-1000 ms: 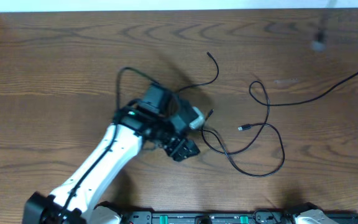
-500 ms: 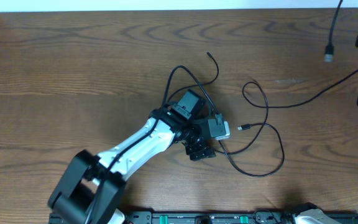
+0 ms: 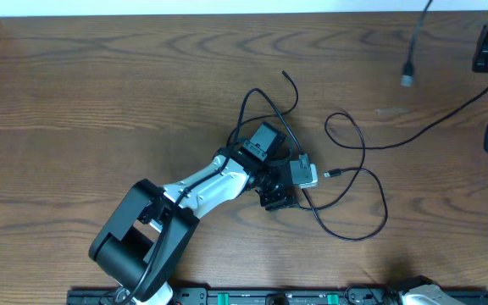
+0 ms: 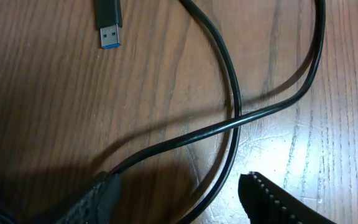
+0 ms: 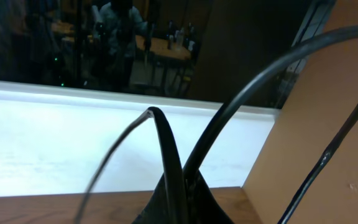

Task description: Untangle cables

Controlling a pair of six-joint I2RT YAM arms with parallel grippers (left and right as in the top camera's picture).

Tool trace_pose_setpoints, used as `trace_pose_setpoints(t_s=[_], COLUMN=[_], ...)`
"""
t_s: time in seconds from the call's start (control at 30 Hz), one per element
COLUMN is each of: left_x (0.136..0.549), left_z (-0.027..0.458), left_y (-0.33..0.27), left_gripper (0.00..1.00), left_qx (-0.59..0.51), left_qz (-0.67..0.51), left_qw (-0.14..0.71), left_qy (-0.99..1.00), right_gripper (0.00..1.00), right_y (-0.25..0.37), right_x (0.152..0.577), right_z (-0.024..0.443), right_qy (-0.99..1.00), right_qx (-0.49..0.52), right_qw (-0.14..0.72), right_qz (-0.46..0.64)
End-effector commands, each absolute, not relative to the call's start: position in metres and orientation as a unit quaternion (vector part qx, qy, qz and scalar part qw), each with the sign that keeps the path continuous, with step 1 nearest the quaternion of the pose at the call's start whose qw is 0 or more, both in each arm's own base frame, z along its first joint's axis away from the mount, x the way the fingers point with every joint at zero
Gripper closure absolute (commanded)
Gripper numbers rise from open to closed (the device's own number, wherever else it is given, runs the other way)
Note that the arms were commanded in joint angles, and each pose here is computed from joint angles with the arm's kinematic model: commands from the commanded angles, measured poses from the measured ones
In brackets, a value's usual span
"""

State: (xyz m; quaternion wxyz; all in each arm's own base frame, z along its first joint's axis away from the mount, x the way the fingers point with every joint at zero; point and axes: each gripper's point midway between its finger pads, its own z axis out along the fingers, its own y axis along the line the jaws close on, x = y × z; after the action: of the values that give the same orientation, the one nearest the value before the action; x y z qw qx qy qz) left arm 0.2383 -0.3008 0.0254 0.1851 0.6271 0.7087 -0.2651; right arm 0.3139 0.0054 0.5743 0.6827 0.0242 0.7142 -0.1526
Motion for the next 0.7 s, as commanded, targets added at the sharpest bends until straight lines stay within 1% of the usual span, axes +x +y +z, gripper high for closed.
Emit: trace_pose_setpoints(t_s=[0.0, 0.23, 0.33, 0.4, 0.43, 0.5, 0.53, 0.6, 0.67], left_x=[0.235, 0.243, 0.242, 0.242, 0.242, 0.242, 0.242, 0.246, 0.253], left_z=[0.021, 0.013, 0.005, 0.002, 0.002, 0.003, 0.003, 0.01, 0.03], left_y=[-0.303, -0.308, -0.308, -0.308, -0.308, -0.308, -0.308, -0.308, -0.308], left_gripper=[0.31, 0.27, 0.28, 0.37, 0.52, 0.86, 0.92, 0.93, 0.93], left_qx=[0.632, 0.633, 0.631, 0.629, 0.629, 0.629, 0.629, 0.629, 0.62], left_qz=[-0.272, -0.272, -0.272, -0.273, -0.273, -0.273, -0.273, -0.269, -0.268], left_qw=[0.182, 0.194, 0.187, 0.183, 0.182, 0.183, 0.185, 0.193, 0.213], left_qy=[0.702, 0.699, 0.702, 0.704, 0.704, 0.704, 0.704, 0.703, 0.706], right_gripper=[0.99, 0.99, 0.99, 0.99, 0.99, 0.99, 0.99, 0.99, 0.99], right_y=[0.007, 0.007, 0.007, 0.007, 0.007, 0.008, 0.008, 0.01, 0.01], right_x=[0.313, 0.314, 0.313, 0.313, 0.314, 0.314, 0.314, 0.317, 0.319], right_z=[0.575, 0.57, 0.568, 0.568, 0.567, 0.566, 0.566, 0.564, 0.563], right_qy=[0.714, 0.721, 0.723, 0.724, 0.724, 0.725, 0.726, 0.728, 0.729], right_qx=[0.028, 0.024, 0.023, 0.024, 0.025, 0.028, 0.029, 0.026, 0.025], right_qw=[0.686, 0.677, 0.675, 0.674, 0.674, 0.674, 0.673, 0.672, 0.67], right_qz=[-0.14, -0.144, -0.144, -0.143, -0.142, -0.139, -0.138, -0.136, -0.137])
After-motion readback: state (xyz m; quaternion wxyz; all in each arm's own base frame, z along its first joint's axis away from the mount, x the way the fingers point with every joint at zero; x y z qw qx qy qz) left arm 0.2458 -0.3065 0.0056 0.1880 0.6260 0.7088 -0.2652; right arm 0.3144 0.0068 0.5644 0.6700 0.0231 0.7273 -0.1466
